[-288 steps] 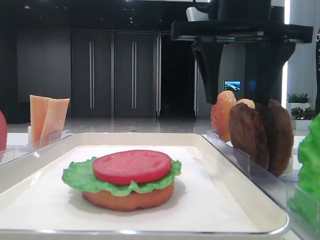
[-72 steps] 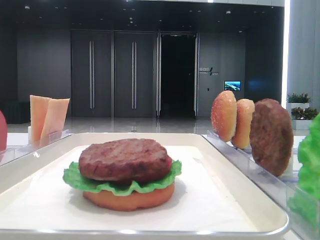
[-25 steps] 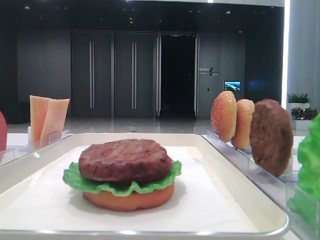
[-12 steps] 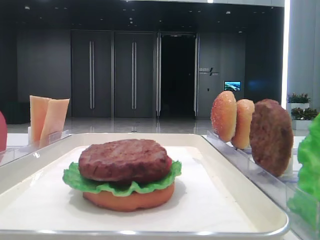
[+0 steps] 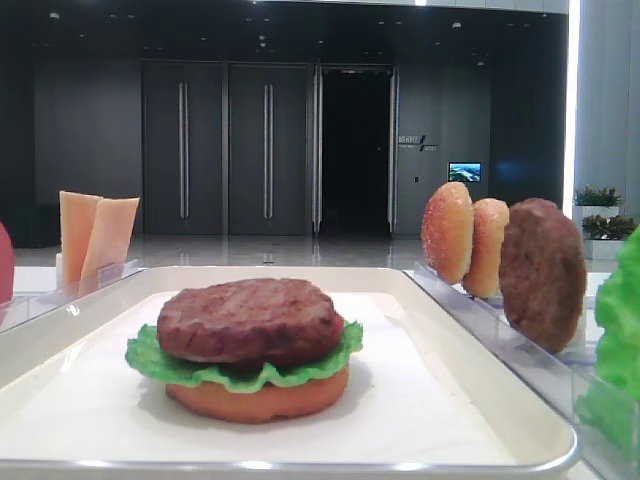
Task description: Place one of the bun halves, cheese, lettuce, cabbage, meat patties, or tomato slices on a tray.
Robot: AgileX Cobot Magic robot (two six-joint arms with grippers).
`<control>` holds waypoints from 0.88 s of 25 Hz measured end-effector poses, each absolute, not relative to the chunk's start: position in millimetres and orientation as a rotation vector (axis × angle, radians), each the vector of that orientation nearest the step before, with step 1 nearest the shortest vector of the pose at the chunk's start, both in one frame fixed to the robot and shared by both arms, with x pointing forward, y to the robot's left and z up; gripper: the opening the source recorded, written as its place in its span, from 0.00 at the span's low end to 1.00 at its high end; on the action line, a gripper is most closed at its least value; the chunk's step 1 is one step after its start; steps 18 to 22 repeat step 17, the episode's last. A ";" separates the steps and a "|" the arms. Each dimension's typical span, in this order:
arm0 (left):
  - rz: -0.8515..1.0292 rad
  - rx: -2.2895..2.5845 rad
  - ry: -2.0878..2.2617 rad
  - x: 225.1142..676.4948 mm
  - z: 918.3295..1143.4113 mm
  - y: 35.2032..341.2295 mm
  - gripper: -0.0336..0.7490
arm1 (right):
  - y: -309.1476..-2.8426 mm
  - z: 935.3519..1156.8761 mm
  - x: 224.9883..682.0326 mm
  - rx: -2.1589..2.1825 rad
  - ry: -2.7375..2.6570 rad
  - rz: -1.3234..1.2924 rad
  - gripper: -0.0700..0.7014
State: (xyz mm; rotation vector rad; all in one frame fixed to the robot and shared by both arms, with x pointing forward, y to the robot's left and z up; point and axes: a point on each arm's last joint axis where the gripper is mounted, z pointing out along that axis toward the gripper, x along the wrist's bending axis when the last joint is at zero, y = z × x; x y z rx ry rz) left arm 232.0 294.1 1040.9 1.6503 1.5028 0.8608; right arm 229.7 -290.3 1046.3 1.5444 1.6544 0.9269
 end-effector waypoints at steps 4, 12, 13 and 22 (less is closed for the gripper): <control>0.861 1.650 1.503 232.0 1040.9 294.1 0.93 | -290.2 1046.2 229.7 1.555 1.648 0.932 0.65; 0.861 1.650 1.503 232.0 1040.9 294.1 0.93 | -290.2 1046.2 229.7 1.556 1.647 0.933 0.65; 0.861 1.650 1.503 232.0 1040.9 294.1 0.93 | -290.2 1046.2 229.7 1.556 1.647 0.933 0.65; 0.861 1.650 1.503 232.0 1040.9 294.1 0.93 | -290.2 1046.2 229.7 1.556 1.647 0.933 0.71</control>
